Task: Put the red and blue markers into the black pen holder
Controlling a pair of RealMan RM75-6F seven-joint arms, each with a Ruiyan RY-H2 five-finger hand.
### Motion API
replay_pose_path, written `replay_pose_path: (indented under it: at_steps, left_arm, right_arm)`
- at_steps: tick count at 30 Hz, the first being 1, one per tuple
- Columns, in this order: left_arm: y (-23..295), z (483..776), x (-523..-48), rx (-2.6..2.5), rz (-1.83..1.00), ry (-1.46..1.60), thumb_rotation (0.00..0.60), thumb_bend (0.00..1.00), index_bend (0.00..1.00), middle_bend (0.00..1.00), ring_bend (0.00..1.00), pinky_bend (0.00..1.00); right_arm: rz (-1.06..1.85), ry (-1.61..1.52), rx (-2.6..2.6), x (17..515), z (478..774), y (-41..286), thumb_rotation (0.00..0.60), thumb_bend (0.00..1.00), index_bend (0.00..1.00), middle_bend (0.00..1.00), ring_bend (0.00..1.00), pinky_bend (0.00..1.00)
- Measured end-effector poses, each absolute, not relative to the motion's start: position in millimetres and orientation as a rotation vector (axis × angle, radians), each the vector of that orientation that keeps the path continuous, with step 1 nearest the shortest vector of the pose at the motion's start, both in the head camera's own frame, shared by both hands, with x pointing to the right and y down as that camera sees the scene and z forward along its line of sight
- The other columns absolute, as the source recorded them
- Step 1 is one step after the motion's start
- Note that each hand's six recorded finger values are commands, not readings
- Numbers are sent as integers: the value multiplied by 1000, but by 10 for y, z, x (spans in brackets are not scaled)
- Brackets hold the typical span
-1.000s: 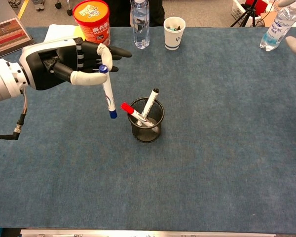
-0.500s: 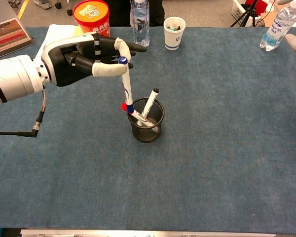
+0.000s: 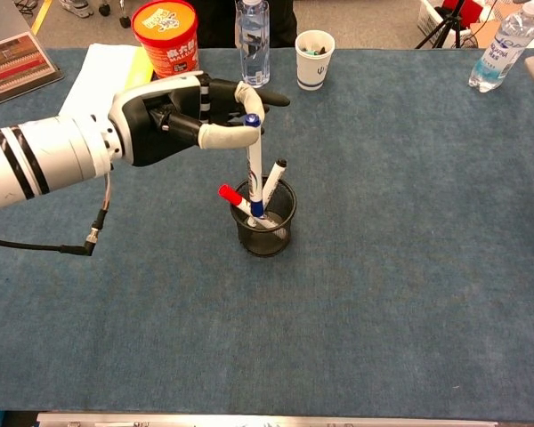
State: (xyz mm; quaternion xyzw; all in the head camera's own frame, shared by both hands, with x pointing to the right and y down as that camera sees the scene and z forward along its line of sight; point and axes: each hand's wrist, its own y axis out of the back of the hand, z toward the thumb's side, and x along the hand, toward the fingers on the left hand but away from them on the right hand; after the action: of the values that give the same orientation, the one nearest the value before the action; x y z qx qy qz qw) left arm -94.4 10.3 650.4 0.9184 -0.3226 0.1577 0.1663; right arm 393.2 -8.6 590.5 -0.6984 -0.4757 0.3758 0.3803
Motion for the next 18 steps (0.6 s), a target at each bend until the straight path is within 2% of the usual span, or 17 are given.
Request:
replay_pose_path:
  at_steps: [13,15,18]
  left_arm:
    - [77,6707,-888,2615,482,-966,600,281,615,129,0,75]
    - [75,6735,-901,2619,493,-971,600,281,583,121,0,72]
    - [80,6781,-929,2640,519,-972,600,281,417,71,0,60]
  right_arm:
    - [961,-1221,-1782,3968,5896,-90,600,357,278,237,50,0]
    - [962,-1222,-1782,3971,5898,-92,600,357,278,237,50,0]
    - [963,-1220,-1782,3969,5900,-97,600,357,278,237,50,0]
